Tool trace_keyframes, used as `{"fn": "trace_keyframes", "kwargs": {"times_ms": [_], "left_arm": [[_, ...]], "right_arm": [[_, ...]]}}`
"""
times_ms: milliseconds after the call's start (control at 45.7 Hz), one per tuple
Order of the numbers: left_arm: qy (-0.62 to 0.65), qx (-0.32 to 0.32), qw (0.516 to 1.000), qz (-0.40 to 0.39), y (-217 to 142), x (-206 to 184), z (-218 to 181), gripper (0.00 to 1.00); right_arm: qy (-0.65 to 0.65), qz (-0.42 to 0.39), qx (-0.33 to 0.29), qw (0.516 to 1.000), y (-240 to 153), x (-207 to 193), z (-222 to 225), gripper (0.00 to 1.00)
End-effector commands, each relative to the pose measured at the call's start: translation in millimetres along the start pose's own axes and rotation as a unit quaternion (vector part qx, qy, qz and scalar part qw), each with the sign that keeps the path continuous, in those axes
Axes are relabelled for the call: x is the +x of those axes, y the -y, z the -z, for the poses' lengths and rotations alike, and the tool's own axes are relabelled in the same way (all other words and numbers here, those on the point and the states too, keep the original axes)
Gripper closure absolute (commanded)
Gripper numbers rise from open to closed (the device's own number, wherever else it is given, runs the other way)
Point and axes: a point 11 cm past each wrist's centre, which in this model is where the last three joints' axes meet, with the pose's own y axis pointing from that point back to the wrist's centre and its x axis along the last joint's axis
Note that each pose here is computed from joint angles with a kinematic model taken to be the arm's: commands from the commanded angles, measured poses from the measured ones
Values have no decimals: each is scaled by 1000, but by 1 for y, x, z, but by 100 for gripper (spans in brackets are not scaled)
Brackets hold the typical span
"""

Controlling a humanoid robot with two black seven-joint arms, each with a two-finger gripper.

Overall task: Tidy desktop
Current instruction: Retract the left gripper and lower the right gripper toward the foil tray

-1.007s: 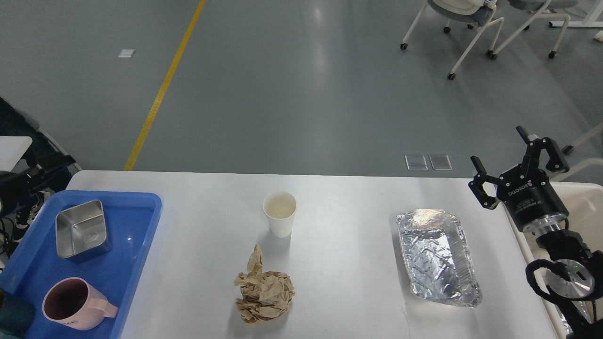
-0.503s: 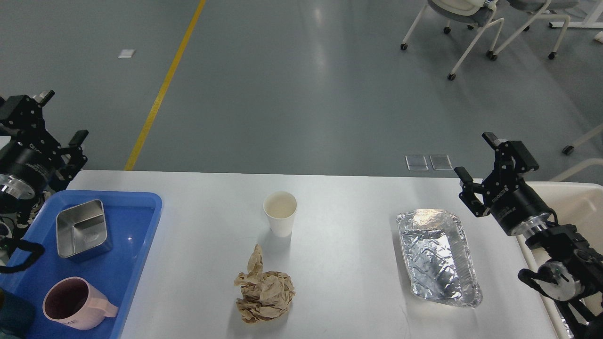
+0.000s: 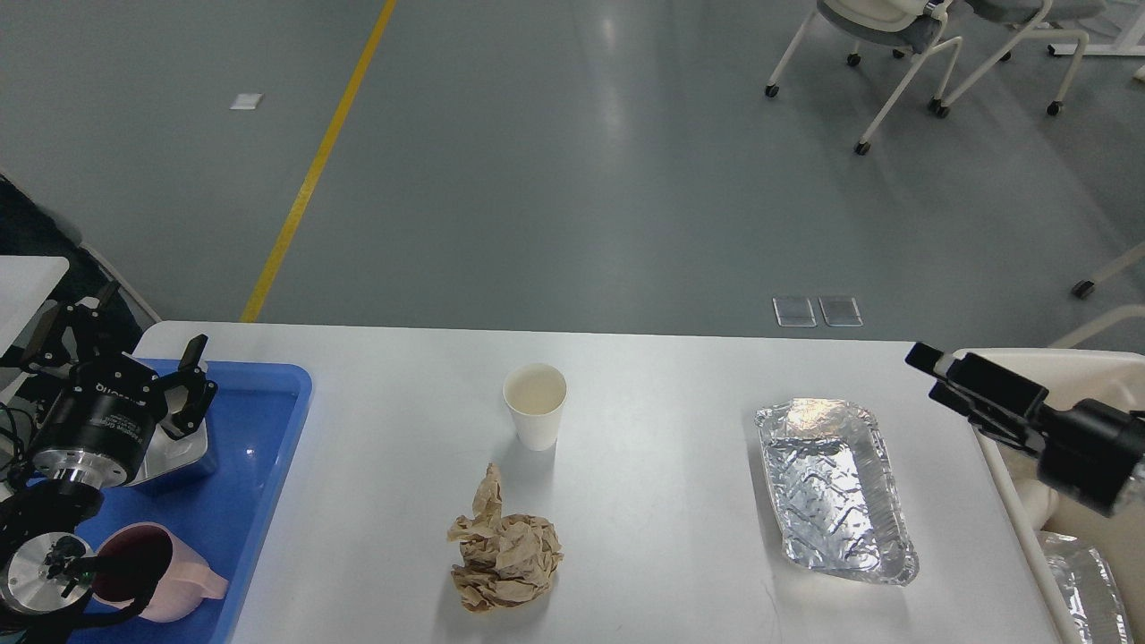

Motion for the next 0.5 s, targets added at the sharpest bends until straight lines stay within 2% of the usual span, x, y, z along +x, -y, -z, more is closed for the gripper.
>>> {"fn": "trace_keyframes", "kwargs": {"times_ms": [0, 88, 241, 481], "left_arm": [[-3, 8, 1000, -1, 0, 0, 6, 3], [-3, 12, 1000, 1, 1, -2, 8, 3], [-2, 12, 1000, 0, 7, -2, 8, 3], [-5, 29, 1000, 8, 16, -11, 24, 3]], "right_arm": [[-66, 87, -84, 990, -34, -9, -17, 0], [-106, 142, -157, 972, -65, -7, -32, 0], [-146, 180, -243, 942, -108, 13, -37, 0], [-160, 200, -305, 917, -141, 26, -38, 0]]}}
